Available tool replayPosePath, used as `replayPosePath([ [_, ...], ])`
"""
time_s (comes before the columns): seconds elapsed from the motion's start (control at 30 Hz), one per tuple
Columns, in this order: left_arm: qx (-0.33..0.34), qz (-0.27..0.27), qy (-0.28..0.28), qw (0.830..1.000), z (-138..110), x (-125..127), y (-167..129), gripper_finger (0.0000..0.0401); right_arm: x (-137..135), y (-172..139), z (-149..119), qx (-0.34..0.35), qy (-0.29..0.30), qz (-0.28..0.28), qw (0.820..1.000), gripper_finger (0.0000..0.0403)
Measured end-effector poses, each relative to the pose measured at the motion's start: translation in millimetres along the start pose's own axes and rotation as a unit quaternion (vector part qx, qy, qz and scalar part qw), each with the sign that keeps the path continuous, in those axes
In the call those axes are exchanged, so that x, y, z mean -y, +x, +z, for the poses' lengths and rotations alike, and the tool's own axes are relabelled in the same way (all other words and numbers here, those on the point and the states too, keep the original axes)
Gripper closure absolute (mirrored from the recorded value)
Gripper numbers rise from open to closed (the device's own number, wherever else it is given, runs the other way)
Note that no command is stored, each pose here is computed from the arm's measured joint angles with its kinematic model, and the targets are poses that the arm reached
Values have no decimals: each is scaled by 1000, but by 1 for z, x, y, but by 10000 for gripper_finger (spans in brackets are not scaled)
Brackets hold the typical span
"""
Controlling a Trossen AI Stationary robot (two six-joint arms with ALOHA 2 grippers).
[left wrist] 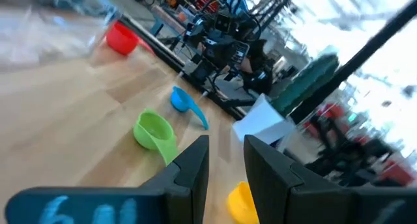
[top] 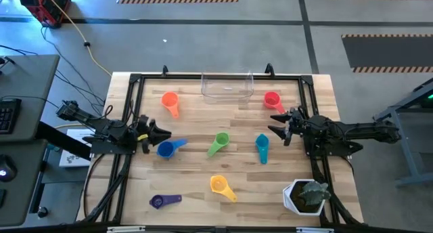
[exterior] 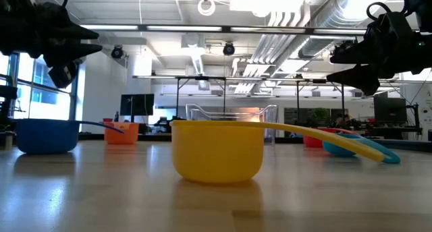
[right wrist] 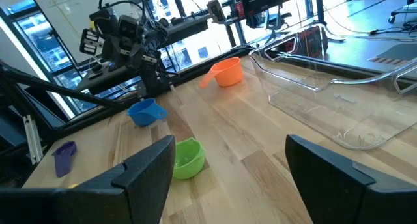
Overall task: Nest measuring cups in basket
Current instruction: Move the orange measuring cup to the middle of the table
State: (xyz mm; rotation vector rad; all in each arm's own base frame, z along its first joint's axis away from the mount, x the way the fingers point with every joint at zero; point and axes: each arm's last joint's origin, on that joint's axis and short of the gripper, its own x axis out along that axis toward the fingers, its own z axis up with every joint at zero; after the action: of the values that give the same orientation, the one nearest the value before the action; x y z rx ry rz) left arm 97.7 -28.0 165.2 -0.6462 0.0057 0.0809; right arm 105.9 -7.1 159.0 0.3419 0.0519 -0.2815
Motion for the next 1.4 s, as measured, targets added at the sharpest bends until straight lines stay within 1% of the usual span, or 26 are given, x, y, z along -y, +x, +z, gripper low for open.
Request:
replayPosePath([
  [0.1, 4, 5, 35, 999, 0, 0, 0, 314, 0, 0, 0, 0, 0, 0, 1000, 121],
  [0.37, 10, 15, 79, 997, 1, -1, 0, 311, 0, 0, 0, 0, 0, 0, 1000, 121],
  [0.5, 10, 15, 87, 996, 1, -1, 0, 294, 0, 0, 0, 0, 0, 0, 1000, 121],
  [0.6, 13, 20, 108, 994, 1, -1, 0, 276, 0, 0, 0, 0, 0, 0, 1000, 121],
  [0.67, 25, 36, 107, 993, 2, -2, 0, 266, 0, 0, 0, 0, 0, 0, 1000, 121],
  [0.8, 68, 74, 76, 992, 6, -2, -1, 259, 0, 0, 0, 0, 0, 0, 1000, 121],
  [0.9, 114, 83, 61, 988, 14, 1, -2, 262, 0, 0, 0, 0, 0, 0, 1000, 121],
  [1.0, 147, 79, 69, 984, 24, 7, -4, 266, 0, 0, 0, 0, 0, 0, 1000, 121],
  [1.2, 194, 101, 86, 972, 56, 23, -12, 267, 0, 0, 0, 0, 0, 0, 1000, 121],
  [1.4, 240, 134, 82, 958, 89, 39, -24, 268, 0, 0, 0, 0, 0, 0, 1000, 121],
])
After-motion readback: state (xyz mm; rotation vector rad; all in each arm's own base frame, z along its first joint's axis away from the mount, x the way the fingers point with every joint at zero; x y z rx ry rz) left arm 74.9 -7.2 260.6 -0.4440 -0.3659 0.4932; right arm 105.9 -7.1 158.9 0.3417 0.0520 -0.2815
